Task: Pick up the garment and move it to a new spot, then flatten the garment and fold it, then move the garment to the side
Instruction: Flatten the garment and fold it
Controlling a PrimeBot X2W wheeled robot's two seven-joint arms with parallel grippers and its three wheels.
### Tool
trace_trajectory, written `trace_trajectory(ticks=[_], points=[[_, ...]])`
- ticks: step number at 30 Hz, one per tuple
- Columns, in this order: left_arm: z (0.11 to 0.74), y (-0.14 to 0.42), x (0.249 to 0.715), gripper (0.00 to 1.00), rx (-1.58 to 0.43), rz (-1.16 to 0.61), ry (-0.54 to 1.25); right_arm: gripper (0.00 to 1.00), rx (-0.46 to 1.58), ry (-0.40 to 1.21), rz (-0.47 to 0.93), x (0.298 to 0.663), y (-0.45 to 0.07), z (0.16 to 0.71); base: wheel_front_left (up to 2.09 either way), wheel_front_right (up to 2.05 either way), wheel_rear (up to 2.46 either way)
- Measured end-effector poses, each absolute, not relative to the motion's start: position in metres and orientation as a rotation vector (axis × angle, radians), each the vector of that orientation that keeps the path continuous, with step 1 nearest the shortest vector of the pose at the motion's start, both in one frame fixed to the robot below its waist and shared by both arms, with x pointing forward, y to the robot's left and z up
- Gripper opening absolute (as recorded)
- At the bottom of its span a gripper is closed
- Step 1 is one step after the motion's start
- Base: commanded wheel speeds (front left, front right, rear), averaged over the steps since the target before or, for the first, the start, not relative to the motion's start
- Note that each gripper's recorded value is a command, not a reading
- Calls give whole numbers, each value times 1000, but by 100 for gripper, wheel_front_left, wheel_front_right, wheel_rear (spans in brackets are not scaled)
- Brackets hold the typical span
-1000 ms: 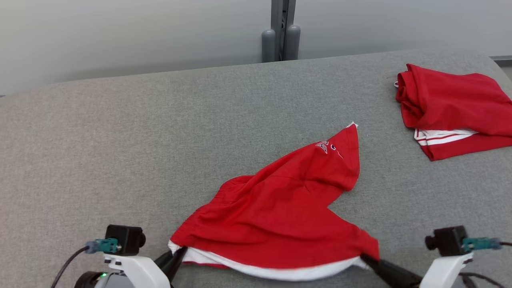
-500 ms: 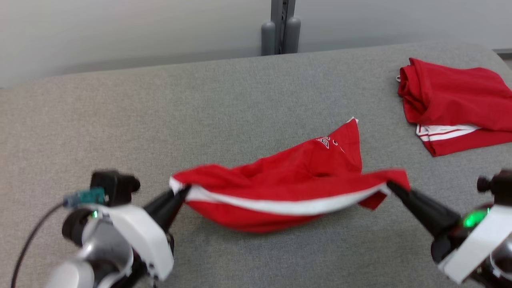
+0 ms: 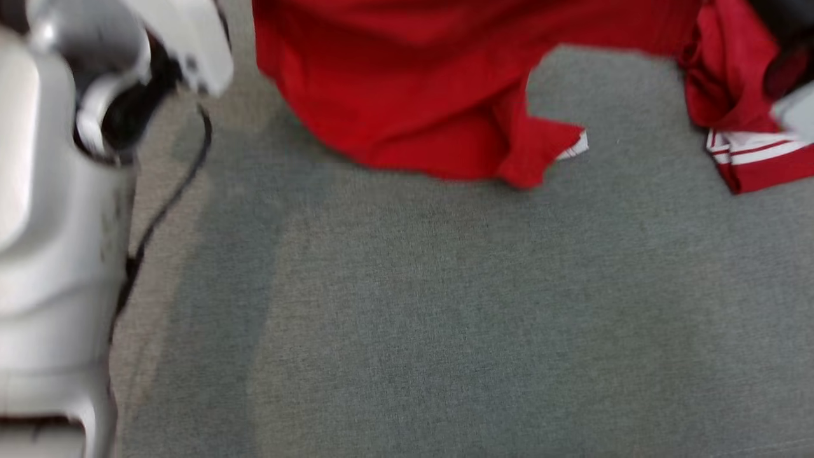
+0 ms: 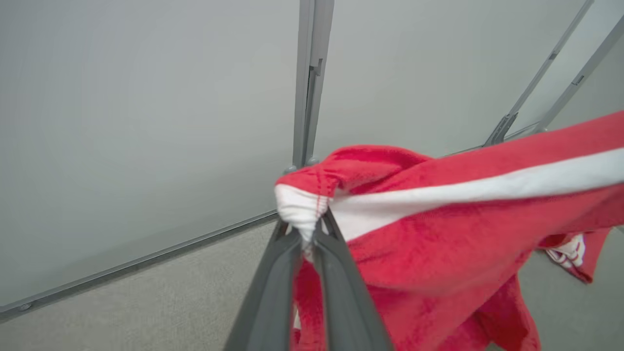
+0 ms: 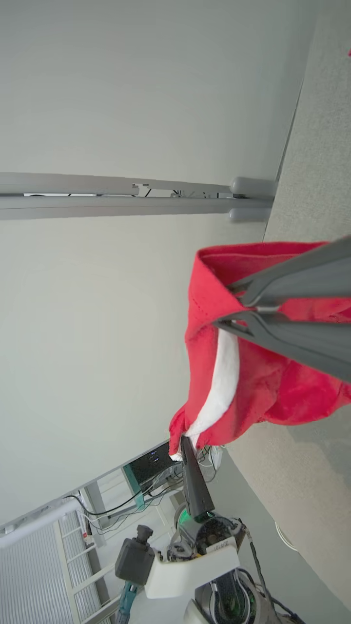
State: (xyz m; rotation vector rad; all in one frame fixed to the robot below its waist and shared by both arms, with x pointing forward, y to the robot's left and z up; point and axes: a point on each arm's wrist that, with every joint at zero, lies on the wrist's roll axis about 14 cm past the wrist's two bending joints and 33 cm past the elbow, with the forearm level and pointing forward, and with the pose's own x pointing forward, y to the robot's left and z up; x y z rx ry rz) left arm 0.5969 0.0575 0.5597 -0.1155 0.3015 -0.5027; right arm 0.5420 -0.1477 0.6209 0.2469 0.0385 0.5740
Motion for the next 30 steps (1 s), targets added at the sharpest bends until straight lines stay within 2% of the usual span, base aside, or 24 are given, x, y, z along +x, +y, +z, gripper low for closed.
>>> trace_trajectory(ticks=[4,6,9,13,16,23,27,30], points=[[576,55,649,0,-83,-477,239,0,212,-22,564,590,-149,638,0,0,0],[584,59,673,0,-21,-452,194,0,234,-117,549,616,-151,662,0,0,0],[594,61,703,0,-28,-426,122,0,266,-242,510,645,-159,687,0,0,0],[613,59,729,0,-111,-397,-3,0,304,-341,473,670,-169,699,0,0,0],[603,64,738,0,-107,-378,-10,0,304,-350,477,677,-166,695,0,0,0],[521,76,738,0,-103,-349,231,0,276,-171,532,682,-141,626,0,0,0],[473,78,715,0,-119,-355,403,0,193,47,544,664,-141,557,0,0,0],[438,63,679,0,-121,-410,573,0,159,189,574,635,-137,518,0,0,0]])
